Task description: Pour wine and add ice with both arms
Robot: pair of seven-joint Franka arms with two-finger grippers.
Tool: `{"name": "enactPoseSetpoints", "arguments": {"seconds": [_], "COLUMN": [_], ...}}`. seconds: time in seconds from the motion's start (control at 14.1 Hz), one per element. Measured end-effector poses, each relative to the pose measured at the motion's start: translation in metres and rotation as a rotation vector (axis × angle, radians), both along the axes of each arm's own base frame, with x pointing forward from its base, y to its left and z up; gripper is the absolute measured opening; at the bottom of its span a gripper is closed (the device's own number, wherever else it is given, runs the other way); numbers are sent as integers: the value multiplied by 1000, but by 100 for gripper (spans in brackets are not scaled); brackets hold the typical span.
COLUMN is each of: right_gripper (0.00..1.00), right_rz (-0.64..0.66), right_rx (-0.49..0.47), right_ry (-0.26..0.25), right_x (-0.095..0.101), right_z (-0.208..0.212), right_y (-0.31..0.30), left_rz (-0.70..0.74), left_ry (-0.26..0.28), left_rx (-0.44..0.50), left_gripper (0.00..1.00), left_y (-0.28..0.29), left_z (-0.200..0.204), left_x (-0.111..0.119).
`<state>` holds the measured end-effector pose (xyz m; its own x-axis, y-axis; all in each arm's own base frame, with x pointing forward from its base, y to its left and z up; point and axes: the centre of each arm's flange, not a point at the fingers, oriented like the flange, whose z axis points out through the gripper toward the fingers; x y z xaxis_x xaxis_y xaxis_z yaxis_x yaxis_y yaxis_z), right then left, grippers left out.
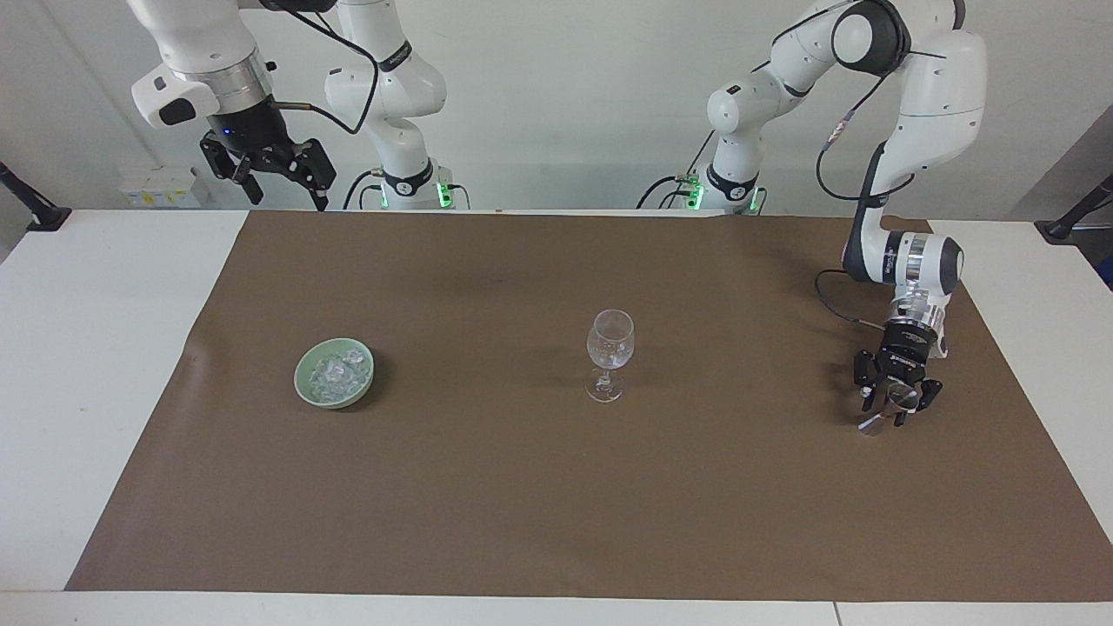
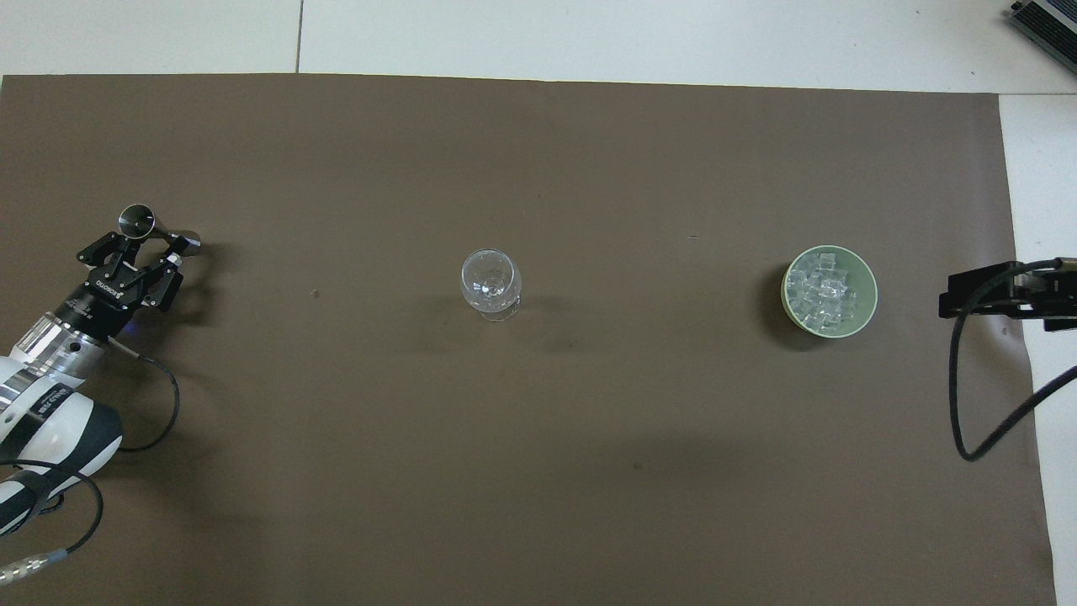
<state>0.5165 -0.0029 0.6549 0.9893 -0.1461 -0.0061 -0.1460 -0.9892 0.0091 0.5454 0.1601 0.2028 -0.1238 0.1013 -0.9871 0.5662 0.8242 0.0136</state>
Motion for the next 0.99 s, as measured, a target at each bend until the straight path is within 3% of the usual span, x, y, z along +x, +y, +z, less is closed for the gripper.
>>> {"name": "enactPoseSetpoints", "arguments": {"seconds": [0.99], "right_gripper": [100], "right_rz": [0], "right_rx": [0], "right_ry": [0], "right_x": [0], "right_z": [0], "right_y": [0], "left_rz": [13], "left_ry": [1], "left_rx": [-9], "left_gripper": [48], "left_y": [-5], "left_z": [0], "left_x": [2]}}
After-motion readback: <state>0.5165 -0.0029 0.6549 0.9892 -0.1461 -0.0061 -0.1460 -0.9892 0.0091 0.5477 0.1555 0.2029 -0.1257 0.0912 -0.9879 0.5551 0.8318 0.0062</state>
